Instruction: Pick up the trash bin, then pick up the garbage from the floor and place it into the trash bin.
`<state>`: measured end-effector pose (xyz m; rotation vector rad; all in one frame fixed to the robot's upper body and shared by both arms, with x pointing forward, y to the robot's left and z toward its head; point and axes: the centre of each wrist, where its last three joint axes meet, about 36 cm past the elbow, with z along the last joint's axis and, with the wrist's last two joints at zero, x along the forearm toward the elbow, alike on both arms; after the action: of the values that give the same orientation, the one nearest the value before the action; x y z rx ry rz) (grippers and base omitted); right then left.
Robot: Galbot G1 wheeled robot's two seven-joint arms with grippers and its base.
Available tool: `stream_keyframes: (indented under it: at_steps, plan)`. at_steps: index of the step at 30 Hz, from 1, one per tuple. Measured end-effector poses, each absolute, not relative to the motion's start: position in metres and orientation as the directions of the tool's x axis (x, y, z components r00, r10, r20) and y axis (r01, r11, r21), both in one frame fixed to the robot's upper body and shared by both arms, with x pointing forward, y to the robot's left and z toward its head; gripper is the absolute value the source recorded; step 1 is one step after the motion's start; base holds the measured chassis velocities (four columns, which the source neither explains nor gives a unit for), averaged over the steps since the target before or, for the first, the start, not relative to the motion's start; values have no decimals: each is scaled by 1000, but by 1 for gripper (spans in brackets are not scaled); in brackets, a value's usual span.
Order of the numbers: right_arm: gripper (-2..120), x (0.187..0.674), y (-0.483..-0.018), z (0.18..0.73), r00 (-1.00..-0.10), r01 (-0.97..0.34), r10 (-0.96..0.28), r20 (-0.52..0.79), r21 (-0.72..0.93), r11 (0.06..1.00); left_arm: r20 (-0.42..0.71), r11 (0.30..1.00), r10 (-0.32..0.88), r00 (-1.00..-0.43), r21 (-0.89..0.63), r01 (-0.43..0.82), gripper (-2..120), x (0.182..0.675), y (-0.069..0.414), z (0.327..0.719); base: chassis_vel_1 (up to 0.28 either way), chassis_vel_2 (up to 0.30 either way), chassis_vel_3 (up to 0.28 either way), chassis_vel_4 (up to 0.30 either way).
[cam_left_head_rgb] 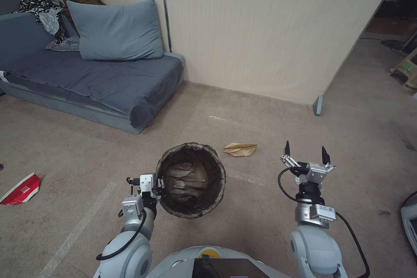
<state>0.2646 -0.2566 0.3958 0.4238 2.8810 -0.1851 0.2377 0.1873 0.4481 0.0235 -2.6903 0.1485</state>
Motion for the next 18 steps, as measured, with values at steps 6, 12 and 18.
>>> stream_keyframes:
  at_steps: [6,12,18]
  plan:
    - [100,265,-256,396,-934,295,267,-236,-92,951,431,994,6,-902,-103,-42,4,239,188,448,-8,10,9,-6]
    - [100,264,-255,396,-934,294,266,-236,-91,951,426,993,7,-905,-108,-43,4,241,188,450,-95,103,94,-95]
    - [100,264,-255,398,-934,294,266,-238,-89,952,426,993,7,-905,-109,-44,4,241,188,451,-157,171,157,-151]
